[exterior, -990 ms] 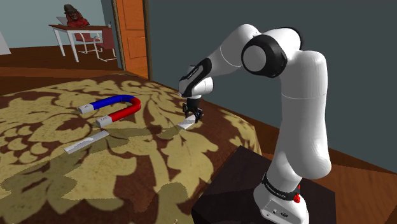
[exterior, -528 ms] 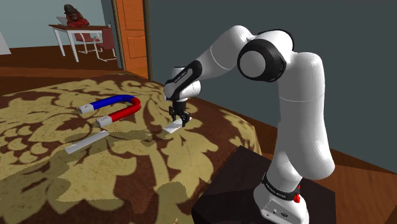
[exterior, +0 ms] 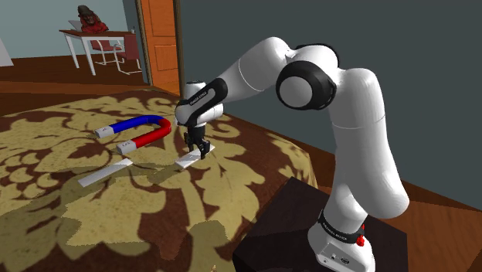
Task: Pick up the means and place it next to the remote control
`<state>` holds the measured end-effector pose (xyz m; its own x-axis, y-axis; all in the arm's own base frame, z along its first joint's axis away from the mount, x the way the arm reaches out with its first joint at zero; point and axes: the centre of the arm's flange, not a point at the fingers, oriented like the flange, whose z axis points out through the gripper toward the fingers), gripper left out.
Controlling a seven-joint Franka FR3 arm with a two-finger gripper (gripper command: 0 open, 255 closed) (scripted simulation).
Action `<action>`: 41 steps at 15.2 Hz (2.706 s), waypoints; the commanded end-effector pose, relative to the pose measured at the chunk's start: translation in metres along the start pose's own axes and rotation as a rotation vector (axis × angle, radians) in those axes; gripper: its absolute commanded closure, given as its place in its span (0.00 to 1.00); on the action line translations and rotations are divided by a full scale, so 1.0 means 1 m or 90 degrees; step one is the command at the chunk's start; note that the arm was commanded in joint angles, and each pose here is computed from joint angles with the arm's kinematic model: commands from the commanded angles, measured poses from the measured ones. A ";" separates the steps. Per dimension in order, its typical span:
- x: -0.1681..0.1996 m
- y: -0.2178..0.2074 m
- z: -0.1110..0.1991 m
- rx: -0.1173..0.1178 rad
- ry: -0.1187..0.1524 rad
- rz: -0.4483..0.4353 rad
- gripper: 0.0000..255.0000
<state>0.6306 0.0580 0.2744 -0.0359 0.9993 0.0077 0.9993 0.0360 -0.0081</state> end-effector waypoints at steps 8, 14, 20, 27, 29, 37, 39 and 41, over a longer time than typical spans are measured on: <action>0.112 0.048 -0.001 0.000 0.000 0.001 1.00; 0.183 0.080 -0.001 0.000 0.000 0.001 1.00; 0.183 0.080 0.031 0.000 0.000 0.001 1.00; 0.183 0.080 0.068 0.000 0.000 0.001 1.00; 0.182 0.080 0.076 0.000 0.000 0.001 1.00; 0.182 0.080 0.076 0.000 0.000 0.001 0.00; 0.182 0.080 0.076 0.000 0.000 0.001 0.00; 0.182 0.080 0.076 0.000 0.000 0.001 0.00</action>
<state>0.7036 0.2438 0.1992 -0.0349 0.9994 0.0077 0.9994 0.0349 -0.0079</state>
